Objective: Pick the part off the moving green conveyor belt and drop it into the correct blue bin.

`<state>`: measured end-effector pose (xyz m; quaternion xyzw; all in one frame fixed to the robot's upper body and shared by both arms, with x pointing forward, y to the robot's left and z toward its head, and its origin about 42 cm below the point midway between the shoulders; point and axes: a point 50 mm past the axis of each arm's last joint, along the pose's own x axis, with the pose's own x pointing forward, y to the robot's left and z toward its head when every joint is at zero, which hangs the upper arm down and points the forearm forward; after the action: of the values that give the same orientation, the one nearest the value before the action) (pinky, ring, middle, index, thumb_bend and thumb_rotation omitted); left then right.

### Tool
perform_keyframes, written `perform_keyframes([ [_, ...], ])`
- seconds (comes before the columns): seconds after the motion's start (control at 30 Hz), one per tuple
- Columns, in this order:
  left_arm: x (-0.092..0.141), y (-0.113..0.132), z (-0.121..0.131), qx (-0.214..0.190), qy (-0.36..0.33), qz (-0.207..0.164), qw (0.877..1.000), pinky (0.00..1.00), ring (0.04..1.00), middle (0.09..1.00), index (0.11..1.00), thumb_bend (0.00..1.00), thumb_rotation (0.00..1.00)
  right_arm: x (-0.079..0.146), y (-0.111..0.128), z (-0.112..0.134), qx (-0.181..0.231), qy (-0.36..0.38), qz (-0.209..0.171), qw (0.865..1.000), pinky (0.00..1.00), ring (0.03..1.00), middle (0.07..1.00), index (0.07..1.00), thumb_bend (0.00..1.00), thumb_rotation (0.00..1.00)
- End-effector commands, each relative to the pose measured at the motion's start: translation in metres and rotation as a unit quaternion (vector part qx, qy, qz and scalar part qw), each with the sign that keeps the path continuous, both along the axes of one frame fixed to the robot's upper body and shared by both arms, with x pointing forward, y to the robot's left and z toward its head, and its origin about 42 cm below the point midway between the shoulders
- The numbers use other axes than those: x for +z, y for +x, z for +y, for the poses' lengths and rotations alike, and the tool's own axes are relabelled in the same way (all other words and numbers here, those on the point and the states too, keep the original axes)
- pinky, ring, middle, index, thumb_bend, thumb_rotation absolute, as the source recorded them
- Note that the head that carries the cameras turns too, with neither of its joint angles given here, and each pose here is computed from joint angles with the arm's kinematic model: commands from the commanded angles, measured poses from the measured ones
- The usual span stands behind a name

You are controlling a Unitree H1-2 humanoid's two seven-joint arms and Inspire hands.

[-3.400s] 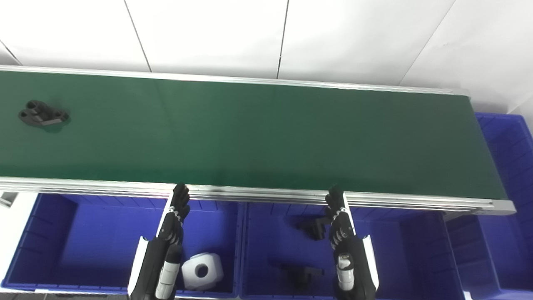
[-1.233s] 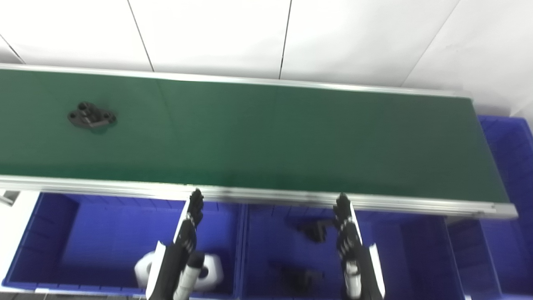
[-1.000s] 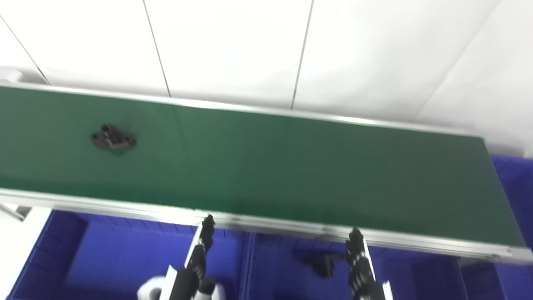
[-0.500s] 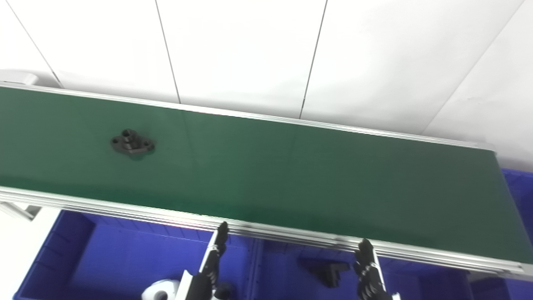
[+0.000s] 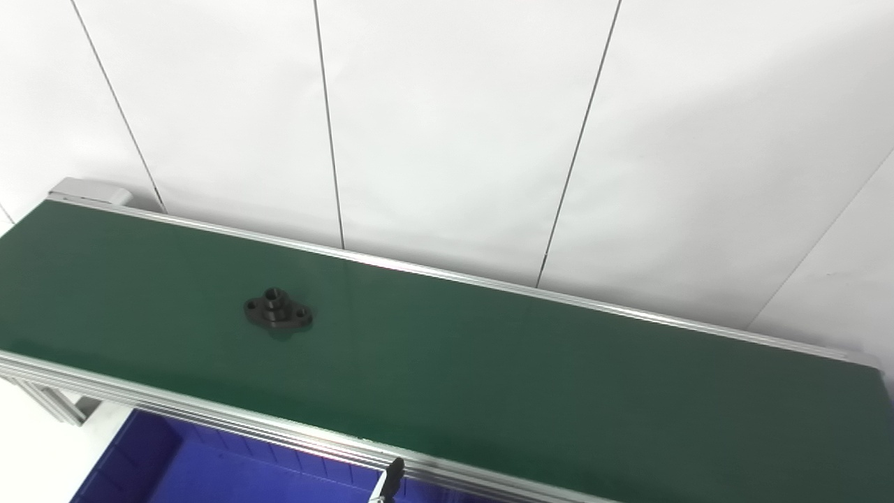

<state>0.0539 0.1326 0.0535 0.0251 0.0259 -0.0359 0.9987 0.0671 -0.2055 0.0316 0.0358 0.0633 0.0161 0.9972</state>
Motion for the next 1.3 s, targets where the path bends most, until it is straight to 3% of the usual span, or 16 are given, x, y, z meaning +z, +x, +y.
perform_keyframes([
  [0.0,0.009,0.005,-0.021,0.001,-0.02,-0.033,0.999,1.0,1.0,1.0,1.0,0.63,1.0,0.008,0.004,-0.001,0.0,0.005,-0.041,0.999,1.0,1.0,1.0,1.0,0.91,0.97],
  [0.3,0.014,0.007,-0.024,-0.001,-0.024,-0.046,0.999,1.0,1.0,1.0,1.0,0.63,1.0,0.023,0.002,-0.008,0.009,-0.049,-0.063,0.997,1.0,1.0,1.0,1.0,0.89,0.94],
  [0.67,0.018,0.004,-0.018,-0.011,-0.031,-0.048,0.998,1.0,1.0,1.0,1.0,0.67,1.0,0.079,0.006,-0.011,0.002,-0.14,-0.155,0.978,1.0,1.0,1.0,1.0,0.93,0.69],
  [0.83,0.016,0.006,-0.013,-0.015,-0.034,-0.045,0.998,1.0,1.0,1.0,1.0,0.67,1.0,0.1,0.04,-0.006,0.0,-0.226,-0.208,0.952,1.0,1.0,1.0,1.0,0.94,0.63],
  [0.97,0.017,0.007,-0.009,-0.017,-0.031,-0.048,0.998,1.0,1.0,1.0,1.0,0.6,1.0,0.119,0.074,-0.004,0.004,-0.272,-0.227,0.935,1.0,1.0,1.0,1.0,0.98,0.6],
  [1.03,0.018,0.007,-0.008,-0.019,-0.029,-0.05,0.998,1.0,1.0,1.0,1.0,0.57,1.0,0.127,0.092,-0.004,0.009,-0.293,-0.239,0.926,0.99,1.0,1.0,1.0,0.97,0.62],
  [1.27,0.02,0.005,-0.007,-0.018,-0.034,-0.047,0.998,1.0,1.0,1.0,1.0,0.59,1.0,0.152,0.148,-0.011,0.025,-0.347,-0.264,0.9,0.91,0.997,1.0,0.992,0.96,0.68],
])
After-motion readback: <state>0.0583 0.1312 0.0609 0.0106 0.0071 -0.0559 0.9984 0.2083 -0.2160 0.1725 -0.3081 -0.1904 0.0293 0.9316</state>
